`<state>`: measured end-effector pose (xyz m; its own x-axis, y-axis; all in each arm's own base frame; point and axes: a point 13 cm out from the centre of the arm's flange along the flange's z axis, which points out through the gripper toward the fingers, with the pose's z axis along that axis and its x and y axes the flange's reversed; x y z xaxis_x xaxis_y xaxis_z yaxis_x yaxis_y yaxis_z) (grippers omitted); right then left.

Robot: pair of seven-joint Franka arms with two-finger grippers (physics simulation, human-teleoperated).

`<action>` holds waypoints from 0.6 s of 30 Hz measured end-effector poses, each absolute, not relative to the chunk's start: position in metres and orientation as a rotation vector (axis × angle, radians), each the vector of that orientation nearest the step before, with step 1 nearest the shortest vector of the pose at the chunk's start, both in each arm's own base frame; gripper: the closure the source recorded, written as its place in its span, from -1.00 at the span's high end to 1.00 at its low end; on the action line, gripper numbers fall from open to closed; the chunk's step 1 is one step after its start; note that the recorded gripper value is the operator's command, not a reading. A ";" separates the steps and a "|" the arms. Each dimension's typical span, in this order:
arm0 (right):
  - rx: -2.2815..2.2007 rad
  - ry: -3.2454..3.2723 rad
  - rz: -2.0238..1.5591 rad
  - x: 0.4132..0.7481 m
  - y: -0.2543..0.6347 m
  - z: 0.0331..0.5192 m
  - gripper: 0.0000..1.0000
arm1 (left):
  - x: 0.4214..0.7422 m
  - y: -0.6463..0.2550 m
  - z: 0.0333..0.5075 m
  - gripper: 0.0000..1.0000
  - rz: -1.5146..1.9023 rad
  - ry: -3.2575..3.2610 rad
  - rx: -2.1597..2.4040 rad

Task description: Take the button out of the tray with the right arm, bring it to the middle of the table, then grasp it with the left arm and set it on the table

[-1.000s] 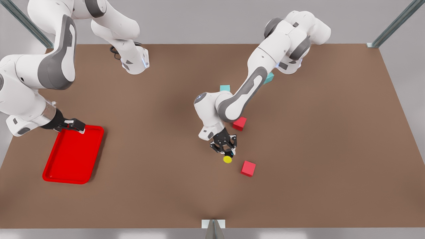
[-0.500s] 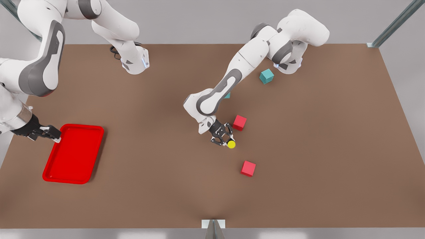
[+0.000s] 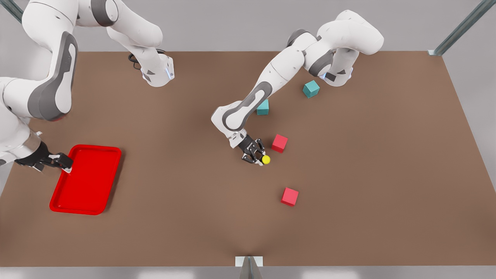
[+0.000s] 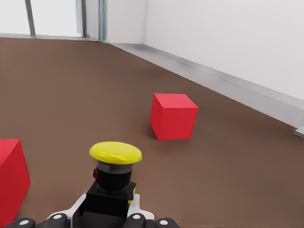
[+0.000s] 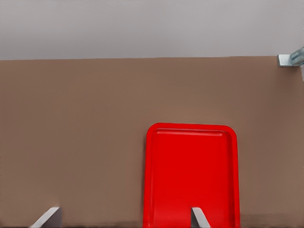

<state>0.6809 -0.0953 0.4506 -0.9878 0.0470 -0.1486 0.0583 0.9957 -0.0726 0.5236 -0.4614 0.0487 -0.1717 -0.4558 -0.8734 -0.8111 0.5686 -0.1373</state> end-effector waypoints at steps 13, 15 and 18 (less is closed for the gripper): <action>0.207 3.209 0.020 0.617 -0.076 0.422 1.00 | 0.500 -0.467 0.028 -0.03 0.402 1.750 -1.067; 0.202 3.218 0.025 0.617 -0.071 0.418 1.00 | 0.497 -0.470 0.028 0.92 0.397 1.749 -1.061; 0.208 3.225 0.030 0.616 -0.070 0.417 1.00 | 0.492 -0.477 0.032 1.00 0.385 1.749 -1.056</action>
<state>0.6164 -0.0697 0.4169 -0.9876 0.1276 0.0912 0.1293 0.9915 0.0124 0.4916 -0.4769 0.0318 -0.1033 -0.4736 -0.8747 -0.7969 0.5656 -0.2121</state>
